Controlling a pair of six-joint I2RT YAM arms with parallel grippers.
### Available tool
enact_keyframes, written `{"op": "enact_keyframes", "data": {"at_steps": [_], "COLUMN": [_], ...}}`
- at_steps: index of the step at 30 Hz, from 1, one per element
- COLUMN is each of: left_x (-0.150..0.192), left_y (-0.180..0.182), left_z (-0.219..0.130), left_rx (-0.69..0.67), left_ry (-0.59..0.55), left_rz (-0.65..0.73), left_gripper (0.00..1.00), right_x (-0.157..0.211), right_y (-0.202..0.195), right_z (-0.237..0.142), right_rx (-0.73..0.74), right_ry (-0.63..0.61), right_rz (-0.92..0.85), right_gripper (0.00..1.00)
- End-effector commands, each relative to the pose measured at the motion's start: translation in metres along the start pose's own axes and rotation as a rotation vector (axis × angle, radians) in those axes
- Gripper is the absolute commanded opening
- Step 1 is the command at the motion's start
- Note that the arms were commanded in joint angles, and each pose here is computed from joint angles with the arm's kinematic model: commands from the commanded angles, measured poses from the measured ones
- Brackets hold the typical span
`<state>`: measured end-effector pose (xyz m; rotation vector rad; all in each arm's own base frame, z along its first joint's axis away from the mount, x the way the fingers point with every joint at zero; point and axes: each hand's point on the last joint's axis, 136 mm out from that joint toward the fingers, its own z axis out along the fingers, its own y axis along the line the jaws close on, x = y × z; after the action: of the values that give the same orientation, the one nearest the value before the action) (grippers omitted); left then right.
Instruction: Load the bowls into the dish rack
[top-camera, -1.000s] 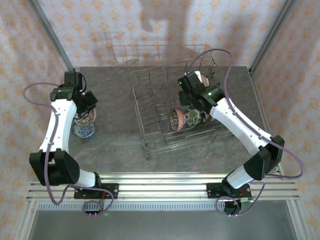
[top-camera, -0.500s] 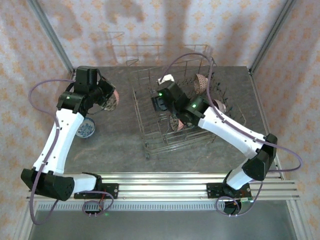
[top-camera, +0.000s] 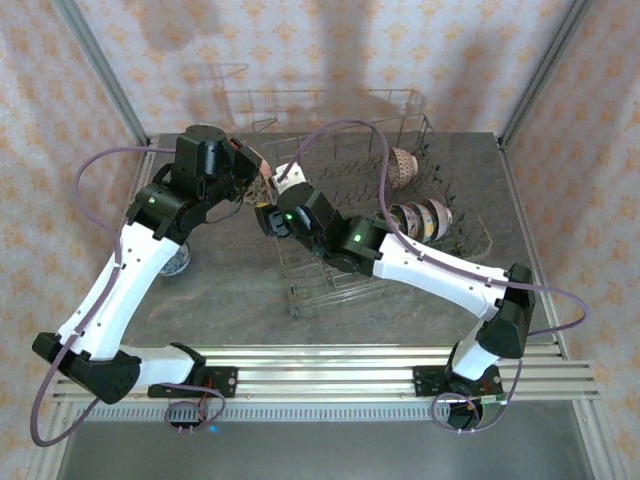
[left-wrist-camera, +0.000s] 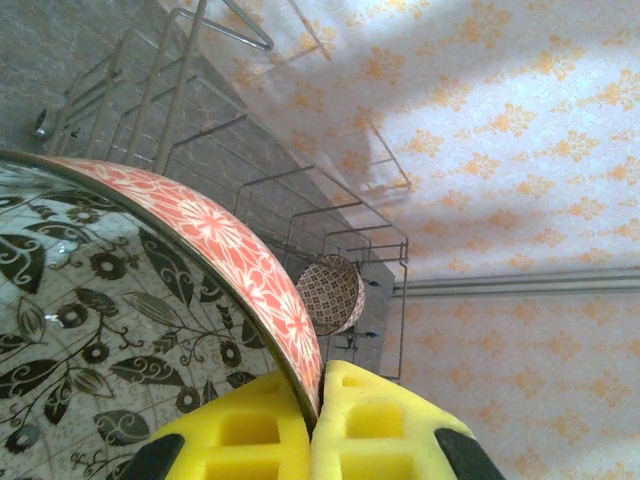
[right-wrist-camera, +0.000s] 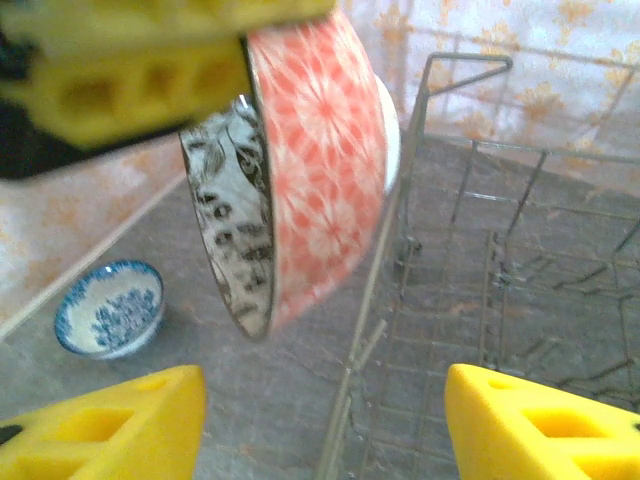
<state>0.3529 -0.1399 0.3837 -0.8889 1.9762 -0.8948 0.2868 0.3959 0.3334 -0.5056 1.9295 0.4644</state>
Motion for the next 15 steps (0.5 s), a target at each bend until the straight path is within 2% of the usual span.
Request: {"op": "enact_keyframes", "data": {"at_steps": [1, 7, 15], "left_x": [-0.014, -0.007, -0.007], "left_y": [-0.027, -0.033, -0.035], "left_z": [-0.014, -0.015, -0.020], "left_rx": [0.080, 0.095, 0.107], "left_ry": [-0.084, -0.065, -0.070], "left_rz": [-0.023, -0.021, -0.040], "left_gripper": [0.00, 0.00, 0.00], "right_x": [-0.022, -0.021, -0.028], "right_y": [-0.005, -0.037, -0.039], "right_z": [-0.007, 0.000, 0.008], "right_rx": [0.029, 0.233, 0.289], "right_ry": [-0.115, -0.176, -0.247], "right_rz": [0.073, 0.106, 0.149], "right_gripper": [0.60, 0.55, 0.44]}}
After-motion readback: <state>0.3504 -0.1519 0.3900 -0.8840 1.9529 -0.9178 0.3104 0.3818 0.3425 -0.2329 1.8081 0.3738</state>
